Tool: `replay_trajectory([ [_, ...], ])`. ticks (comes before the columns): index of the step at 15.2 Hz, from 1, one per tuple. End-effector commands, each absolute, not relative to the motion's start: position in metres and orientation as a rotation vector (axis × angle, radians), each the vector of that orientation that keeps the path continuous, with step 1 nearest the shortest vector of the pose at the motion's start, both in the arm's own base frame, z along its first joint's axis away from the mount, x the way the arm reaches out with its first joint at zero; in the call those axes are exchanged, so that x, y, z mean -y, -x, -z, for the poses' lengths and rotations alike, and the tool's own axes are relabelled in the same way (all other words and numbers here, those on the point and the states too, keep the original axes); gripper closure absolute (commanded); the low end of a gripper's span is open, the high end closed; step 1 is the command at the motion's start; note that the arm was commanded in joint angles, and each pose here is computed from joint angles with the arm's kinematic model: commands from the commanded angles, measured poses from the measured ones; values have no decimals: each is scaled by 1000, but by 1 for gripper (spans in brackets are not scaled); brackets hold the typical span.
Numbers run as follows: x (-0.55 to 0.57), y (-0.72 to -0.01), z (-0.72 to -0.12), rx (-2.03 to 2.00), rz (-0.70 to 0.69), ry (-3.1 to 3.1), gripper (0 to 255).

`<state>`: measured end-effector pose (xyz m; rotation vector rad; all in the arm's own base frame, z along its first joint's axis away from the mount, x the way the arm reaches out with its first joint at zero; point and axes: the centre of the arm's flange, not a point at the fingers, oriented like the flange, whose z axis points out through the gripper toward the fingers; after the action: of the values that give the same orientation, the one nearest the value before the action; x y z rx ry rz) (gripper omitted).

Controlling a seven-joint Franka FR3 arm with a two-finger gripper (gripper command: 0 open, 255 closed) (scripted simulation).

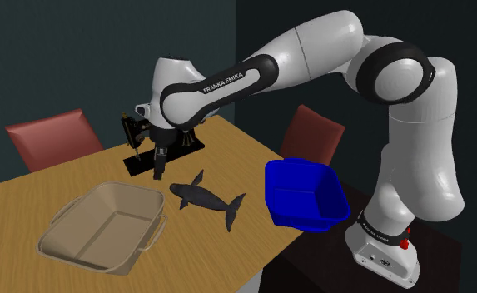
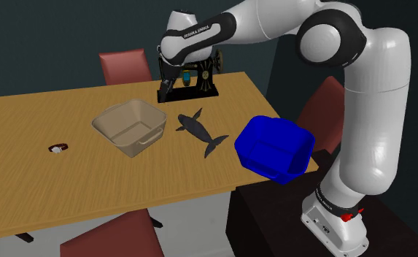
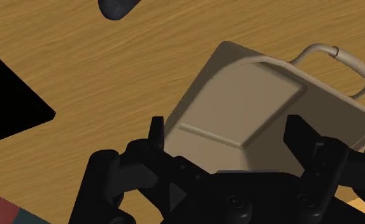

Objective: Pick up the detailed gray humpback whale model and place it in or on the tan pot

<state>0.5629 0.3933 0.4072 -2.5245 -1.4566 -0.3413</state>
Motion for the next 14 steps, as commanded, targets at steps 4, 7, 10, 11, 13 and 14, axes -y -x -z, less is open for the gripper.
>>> replay_trajectory([
  [4,-345,-554,-367,1176,288,2650,0],
  [7,-317,-543,-343,1006,255,2711,0],
  [10,-290,-528,-319,833,221,2761,0],
  [11,-282,-523,-311,775,210,2775,0],
  [13,-266,-510,-295,658,186,2801,0],
  [14,-258,-502,-288,599,175,2812,0],
])
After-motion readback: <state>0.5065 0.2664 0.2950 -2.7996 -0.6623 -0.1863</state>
